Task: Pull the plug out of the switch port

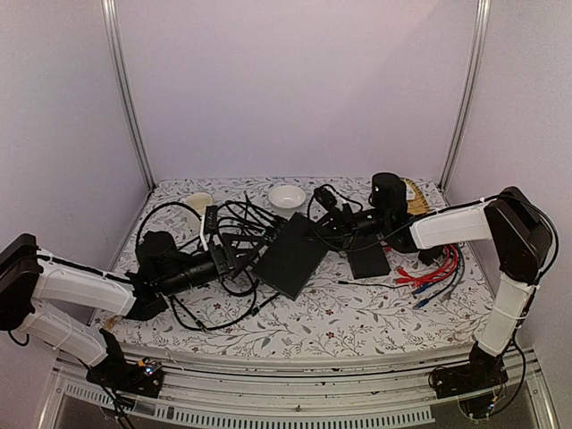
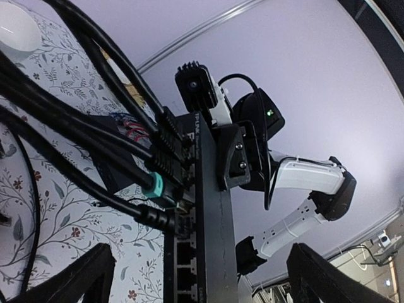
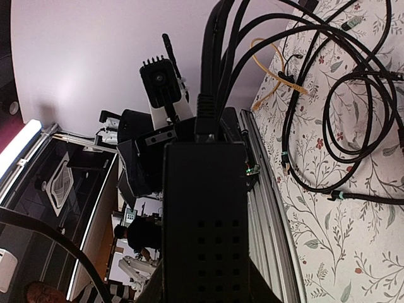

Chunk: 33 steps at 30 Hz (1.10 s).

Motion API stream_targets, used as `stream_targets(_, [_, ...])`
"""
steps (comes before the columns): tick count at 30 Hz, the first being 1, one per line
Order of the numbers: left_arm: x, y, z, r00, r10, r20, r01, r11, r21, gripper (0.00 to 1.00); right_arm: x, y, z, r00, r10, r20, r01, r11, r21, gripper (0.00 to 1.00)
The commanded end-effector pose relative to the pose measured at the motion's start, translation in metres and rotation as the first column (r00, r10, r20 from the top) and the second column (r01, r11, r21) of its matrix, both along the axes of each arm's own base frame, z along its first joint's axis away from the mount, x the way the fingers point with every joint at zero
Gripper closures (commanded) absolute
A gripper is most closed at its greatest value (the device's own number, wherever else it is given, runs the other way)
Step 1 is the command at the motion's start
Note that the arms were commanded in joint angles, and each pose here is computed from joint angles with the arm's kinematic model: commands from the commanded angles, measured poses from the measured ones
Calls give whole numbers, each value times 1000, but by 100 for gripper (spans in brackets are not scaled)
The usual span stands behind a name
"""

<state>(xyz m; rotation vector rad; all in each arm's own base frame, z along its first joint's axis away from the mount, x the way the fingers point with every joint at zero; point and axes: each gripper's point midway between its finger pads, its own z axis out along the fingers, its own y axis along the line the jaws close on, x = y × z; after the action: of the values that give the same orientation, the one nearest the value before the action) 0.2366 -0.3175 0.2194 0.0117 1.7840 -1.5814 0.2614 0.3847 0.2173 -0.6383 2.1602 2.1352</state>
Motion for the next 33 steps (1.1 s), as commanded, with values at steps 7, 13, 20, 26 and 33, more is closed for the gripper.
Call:
stream_targets(7, [-16,-22,16,977,-183,107,180,983,35,12,1,14,28,996,11,90,-17,998,64,98])
stream_targets(13, [-17,-26,14,970,-214,112,210,976,51,35,2,19,27,996,19,88,-24,998,64,98])
stream_targets(20, [-19,-19,12,966,-235,107,236,972,12,61,0,18,25,996,24,84,-29,998,60,98])
stream_targets(26, [-23,-16,13,960,-263,97,269,962,-48,64,1,19,23,996,27,81,-31,998,59,98])
stream_targets(33, [-29,-21,18,942,-318,108,328,941,-86,89,1,19,23,997,27,75,-31,998,58,98])
